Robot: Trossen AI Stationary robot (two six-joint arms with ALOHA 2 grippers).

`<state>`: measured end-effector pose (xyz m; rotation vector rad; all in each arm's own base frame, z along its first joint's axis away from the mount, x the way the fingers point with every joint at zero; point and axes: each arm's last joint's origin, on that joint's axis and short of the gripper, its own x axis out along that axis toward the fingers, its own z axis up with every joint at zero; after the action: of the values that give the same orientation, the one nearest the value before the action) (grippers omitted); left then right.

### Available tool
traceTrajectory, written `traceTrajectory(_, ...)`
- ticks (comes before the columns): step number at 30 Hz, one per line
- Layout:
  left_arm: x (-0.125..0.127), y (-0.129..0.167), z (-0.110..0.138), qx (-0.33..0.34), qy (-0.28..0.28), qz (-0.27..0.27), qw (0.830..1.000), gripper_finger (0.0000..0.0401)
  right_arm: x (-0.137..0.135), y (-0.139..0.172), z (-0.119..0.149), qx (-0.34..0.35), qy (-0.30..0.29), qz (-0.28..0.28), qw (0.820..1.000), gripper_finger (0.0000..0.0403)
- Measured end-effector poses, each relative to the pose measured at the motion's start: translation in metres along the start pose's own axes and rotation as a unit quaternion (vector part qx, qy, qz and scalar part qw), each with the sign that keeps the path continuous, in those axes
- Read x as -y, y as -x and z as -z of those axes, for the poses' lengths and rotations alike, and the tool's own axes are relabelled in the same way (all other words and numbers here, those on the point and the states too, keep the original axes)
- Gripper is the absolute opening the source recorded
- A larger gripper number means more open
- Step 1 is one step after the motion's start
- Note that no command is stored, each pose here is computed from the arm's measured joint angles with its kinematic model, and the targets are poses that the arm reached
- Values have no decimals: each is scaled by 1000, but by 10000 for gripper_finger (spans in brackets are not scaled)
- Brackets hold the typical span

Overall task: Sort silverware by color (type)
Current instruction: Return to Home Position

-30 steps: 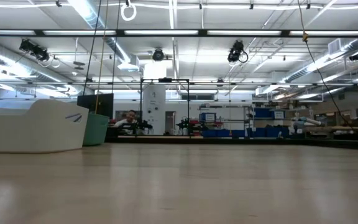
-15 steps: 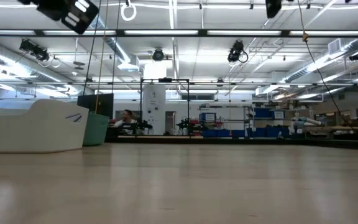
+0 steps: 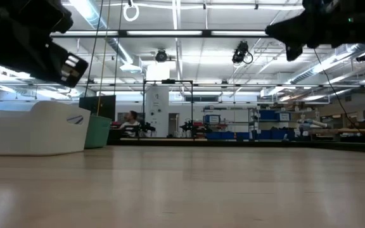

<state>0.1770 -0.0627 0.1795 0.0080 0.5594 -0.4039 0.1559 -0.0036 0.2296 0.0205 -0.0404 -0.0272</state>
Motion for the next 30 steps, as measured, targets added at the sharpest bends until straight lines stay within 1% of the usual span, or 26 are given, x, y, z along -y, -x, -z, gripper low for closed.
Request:
traceTrajectory(5, 0, -3, 23, 25, 0, 21, 999, 91, 0, 6, 24, 4, -3, -4, 1000, 36)
traceTrajectory(10, -1, -4, 47, 35, 1, 27, 999, 91, 1, 9, 37, -8, -2, -4, 1000, 36)
traceTrajectory(16, -2, -2, 67, 39, 8, 28, 999, 91, 1, 13, 50, -27, 6, -4, 1000, 36)
traceTrajectory(19, -3, -1, 72, 37, 14, 28, 999, 91, 1, 15, 56, -37, 7, -4, 999, 36)
traceTrajectory(25, -3, -1, 73, 37, 13, 28, 999, 91, 1, 20, 71, -59, 12, -5, 998, 36)
traceTrajectory(30, -3, -1, 73, 36, 1, 27, 999, 91, 1, 21, 77, -83, 11, -4, 997, 36)
